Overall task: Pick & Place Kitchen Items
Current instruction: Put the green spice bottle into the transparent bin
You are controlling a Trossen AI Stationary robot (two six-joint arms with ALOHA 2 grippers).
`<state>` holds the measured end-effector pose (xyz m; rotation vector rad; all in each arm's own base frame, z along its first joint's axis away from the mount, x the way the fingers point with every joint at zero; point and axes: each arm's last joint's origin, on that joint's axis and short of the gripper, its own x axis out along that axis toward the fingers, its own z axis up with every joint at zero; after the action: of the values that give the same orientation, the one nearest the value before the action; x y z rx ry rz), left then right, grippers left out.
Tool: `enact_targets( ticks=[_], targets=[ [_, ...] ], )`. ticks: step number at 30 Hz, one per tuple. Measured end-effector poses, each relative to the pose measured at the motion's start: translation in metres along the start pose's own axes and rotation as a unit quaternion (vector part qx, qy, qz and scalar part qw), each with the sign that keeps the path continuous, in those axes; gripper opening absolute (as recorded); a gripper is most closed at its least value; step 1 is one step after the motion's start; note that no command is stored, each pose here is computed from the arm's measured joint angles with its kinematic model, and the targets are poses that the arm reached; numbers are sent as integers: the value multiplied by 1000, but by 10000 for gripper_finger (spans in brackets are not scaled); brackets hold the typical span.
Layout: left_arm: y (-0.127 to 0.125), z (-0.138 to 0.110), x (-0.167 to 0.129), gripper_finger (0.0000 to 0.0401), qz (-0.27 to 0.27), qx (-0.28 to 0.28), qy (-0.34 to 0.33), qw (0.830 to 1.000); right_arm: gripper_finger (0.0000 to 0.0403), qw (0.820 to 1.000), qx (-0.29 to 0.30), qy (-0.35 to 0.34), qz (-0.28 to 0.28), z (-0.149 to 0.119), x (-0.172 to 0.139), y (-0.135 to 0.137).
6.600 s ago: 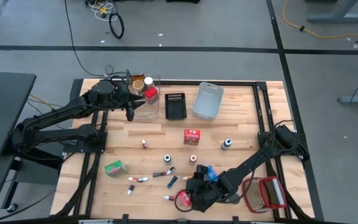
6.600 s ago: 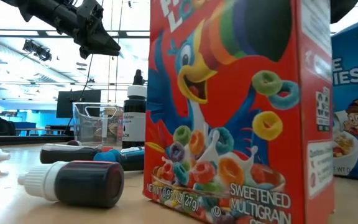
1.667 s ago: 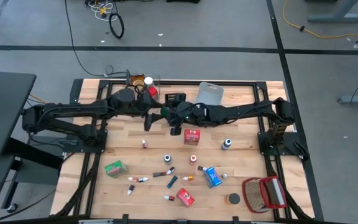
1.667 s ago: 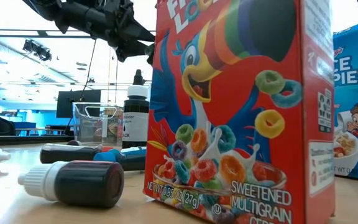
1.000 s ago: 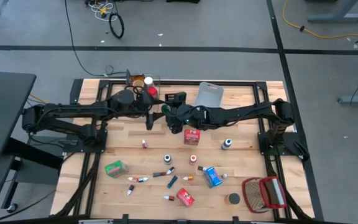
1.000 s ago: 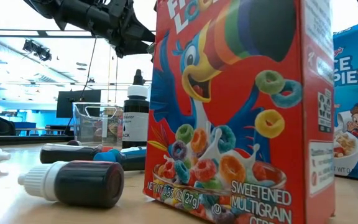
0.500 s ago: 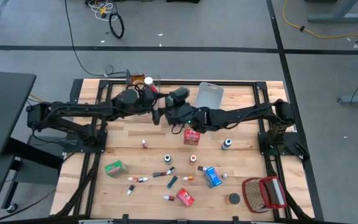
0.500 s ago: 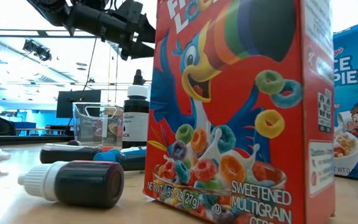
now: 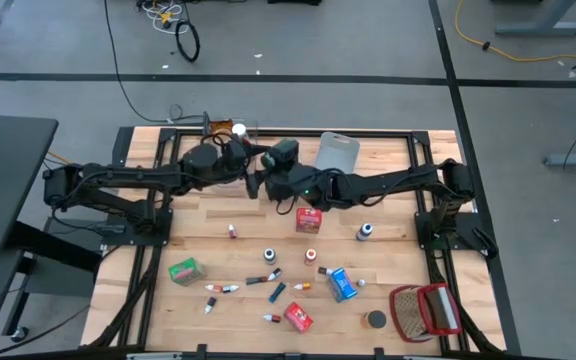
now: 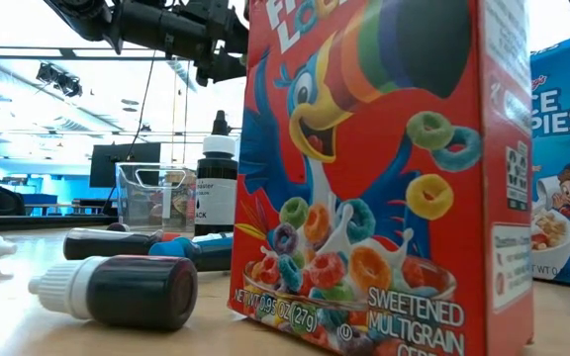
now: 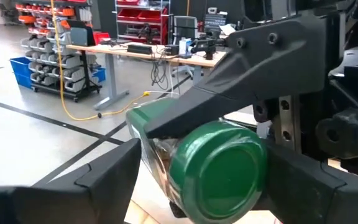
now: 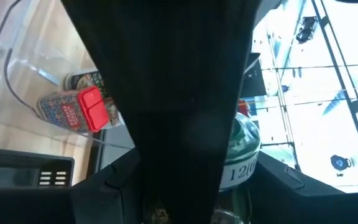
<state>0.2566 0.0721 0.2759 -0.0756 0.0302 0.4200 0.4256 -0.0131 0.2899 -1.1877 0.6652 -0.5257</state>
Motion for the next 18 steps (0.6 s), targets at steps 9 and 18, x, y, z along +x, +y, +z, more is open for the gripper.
enact_targets(
  ticks=[9, 18],
  targets=[
    [1, -1, 0, 238, 13, -1, 3, 1000, 211, 1000, 4, 21, 3, -2, 0, 2],
    [1, -1, 0, 230, 8, 8, 5, 1000, 213, 999, 33, 21, 4, -2, 0, 3]
  ],
)
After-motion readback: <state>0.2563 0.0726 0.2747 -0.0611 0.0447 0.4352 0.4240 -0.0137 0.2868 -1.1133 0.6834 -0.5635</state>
